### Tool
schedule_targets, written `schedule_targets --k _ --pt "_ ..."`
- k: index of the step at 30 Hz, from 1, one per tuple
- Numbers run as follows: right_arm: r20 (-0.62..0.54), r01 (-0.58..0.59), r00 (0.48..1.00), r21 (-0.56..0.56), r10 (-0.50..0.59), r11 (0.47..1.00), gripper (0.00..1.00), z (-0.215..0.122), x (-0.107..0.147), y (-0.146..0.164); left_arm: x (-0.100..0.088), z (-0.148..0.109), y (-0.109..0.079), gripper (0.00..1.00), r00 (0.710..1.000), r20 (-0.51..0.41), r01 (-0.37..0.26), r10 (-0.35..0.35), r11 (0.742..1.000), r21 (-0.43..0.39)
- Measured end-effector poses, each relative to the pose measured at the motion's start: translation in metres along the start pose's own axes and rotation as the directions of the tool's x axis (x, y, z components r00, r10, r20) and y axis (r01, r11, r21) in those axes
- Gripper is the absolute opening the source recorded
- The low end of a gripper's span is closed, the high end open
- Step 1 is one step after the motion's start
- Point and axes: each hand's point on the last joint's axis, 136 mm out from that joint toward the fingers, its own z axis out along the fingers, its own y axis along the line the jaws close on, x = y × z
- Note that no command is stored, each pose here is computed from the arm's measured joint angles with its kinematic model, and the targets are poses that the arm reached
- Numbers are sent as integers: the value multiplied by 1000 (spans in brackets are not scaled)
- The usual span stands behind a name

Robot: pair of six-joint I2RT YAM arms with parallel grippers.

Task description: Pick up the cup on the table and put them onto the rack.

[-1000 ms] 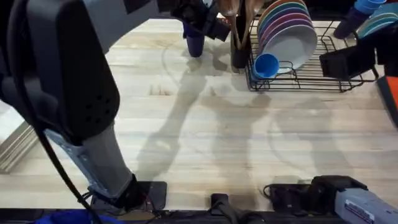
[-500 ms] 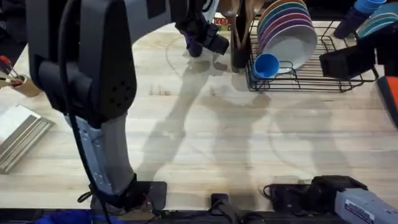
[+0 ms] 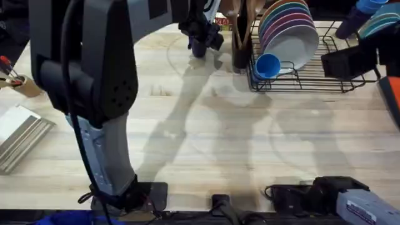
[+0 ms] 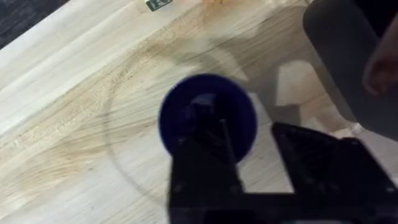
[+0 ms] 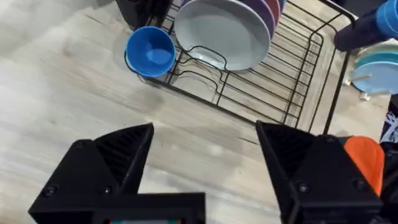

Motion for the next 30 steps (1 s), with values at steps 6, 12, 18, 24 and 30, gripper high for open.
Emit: schedule_targets --k 6,12,18,24,30 --pt "0 0 1000 0 0 1000 995 0 0 0 -3 -1 0 50 1000 9 -5 5 1000 -2" --pt "0 0 1000 0 0 1000 996 0 0 0 -1 -1 0 43 1000 1 -4 4 1000 -1" --pt "0 0 1000 0 0 1000 996 0 0 0 8 -20 -1 41 999 -49 7 -7 1000 -4" --pt "0 0 1000 0 0 1000 996 0 0 0 -11 -90 -3 41 1000 28 9 -9 1000 -16" --pt "0 0 1000 0 0 1000 996 0 0 0 -13 -135 -19 41 998 55 -17 17 1000 -10"
